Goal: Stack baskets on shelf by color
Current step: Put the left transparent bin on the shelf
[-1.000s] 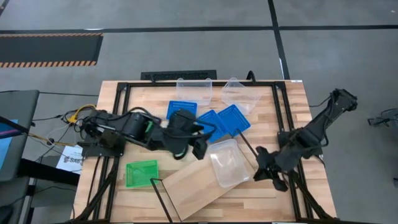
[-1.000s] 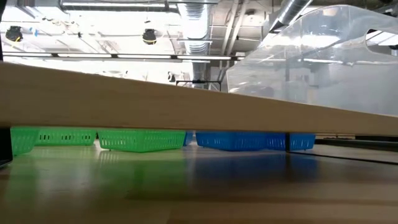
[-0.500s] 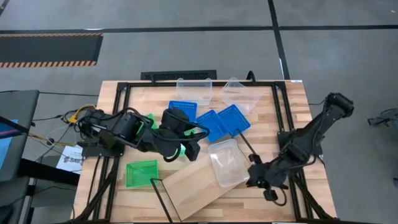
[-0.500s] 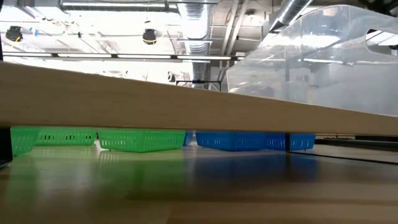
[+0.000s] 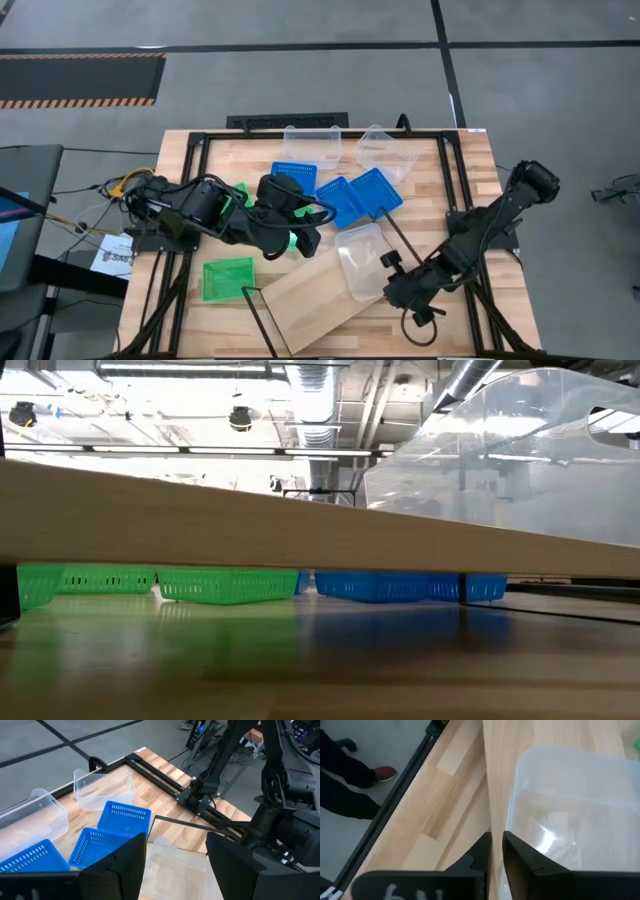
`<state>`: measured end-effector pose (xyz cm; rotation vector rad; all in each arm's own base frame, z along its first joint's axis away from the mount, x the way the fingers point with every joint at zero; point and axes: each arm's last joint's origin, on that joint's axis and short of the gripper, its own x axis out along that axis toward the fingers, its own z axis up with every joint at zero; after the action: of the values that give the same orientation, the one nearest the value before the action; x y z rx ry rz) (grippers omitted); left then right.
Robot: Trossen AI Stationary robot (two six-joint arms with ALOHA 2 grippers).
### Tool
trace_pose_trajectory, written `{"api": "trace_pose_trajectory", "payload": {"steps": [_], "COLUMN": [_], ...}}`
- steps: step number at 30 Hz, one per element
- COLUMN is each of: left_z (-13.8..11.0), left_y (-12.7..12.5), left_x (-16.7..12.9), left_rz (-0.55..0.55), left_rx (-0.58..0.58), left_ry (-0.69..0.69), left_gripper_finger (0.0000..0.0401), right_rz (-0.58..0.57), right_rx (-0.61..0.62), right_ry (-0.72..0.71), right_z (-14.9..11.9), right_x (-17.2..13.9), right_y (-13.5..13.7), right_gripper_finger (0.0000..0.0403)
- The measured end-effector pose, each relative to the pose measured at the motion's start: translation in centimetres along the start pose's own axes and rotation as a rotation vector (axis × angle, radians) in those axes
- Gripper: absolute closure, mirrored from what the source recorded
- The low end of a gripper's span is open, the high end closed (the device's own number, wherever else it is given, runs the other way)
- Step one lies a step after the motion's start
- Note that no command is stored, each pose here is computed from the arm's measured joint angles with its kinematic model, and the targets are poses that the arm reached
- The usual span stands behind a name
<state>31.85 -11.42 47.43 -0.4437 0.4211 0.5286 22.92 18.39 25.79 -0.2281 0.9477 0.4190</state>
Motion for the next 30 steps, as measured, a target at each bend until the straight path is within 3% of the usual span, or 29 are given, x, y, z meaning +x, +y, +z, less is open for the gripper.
{"api": "trace_pose_trajectory", "payload": {"steps": [11,15,23,30], "left_z": [-0.2,-0.3,-0.4,-0.4], "left_y": [0.2,0.4,0.5,0.5], "left_x": [0.0,0.0,0.0,0.0], "left_rz": [0.022,0.032,0.041,0.039], "left_rx": [0.022,0.021,0.017,0.016], "left_ry": [0.016,0.025,0.038,0.040], "left_gripper_finger": [0.0206,0.0206,0.0206,0.0206], "right_rz": [-0.046,-0.054,-0.047,-0.068], "right_rx": [0.028,0.028,0.053,0.059], "right_ry": [0.023,0.065,0.154,0.206], "right_z": [0.3,0.1,-0.4,-1.0], "right_x": [0.1,1.2,3.8,3.6], "right_y": [-1.3,-1.4,-0.9,-0.9], "right_gripper_finger": [0.0212,0.0200,0.0232,0.0318]}}
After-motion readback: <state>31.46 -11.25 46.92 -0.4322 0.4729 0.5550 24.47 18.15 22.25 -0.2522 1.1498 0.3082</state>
